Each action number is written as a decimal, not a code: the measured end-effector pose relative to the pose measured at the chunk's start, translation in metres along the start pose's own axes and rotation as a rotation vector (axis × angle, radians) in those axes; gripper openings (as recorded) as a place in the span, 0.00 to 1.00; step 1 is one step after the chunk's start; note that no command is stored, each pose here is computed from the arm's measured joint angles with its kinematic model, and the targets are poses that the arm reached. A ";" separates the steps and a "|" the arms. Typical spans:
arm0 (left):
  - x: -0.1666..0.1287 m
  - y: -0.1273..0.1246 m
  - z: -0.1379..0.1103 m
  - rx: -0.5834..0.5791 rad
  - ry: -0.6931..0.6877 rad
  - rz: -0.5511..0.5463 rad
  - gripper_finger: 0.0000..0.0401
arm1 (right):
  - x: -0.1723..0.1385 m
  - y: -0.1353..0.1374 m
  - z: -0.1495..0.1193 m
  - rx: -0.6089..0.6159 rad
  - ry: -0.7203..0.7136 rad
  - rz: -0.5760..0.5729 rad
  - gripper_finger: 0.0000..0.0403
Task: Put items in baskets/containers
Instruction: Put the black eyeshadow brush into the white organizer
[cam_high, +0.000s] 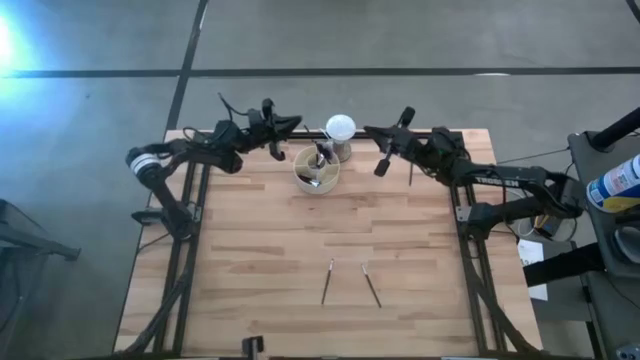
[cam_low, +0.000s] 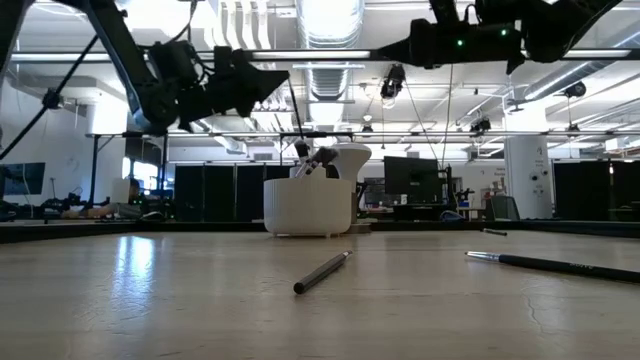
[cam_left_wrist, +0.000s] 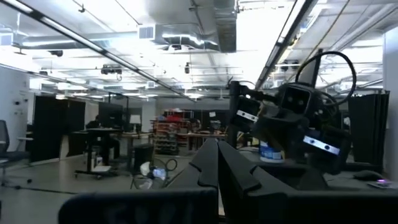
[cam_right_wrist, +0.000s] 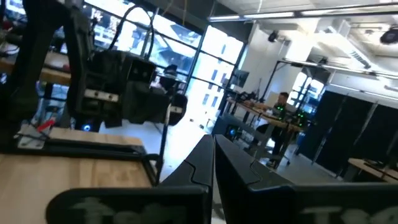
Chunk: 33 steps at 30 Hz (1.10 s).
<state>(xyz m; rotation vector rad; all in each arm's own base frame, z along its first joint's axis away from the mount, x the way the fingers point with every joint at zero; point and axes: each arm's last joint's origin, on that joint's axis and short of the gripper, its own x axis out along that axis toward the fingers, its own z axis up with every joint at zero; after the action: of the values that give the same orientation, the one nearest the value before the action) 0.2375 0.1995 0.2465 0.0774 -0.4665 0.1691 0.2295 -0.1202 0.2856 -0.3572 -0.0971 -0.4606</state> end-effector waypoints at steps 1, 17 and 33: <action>0.002 0.001 -0.002 -0.001 0.001 0.000 0.00 | -0.001 -0.002 0.000 0.003 0.003 -0.008 0.02; 0.031 0.032 -0.006 -0.148 -0.030 -0.025 0.00 | -0.007 -0.033 -0.019 0.007 0.134 -0.106 0.02; 0.023 0.043 -0.058 -0.288 0.124 0.083 0.00 | -0.011 -0.043 -0.026 -0.014 0.170 -0.144 0.02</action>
<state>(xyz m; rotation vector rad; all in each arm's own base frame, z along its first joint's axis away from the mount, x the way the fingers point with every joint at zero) 0.2758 0.2514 0.2066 -0.2341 -0.3662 0.1855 0.2007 -0.1610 0.2727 -0.3243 0.0455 -0.6324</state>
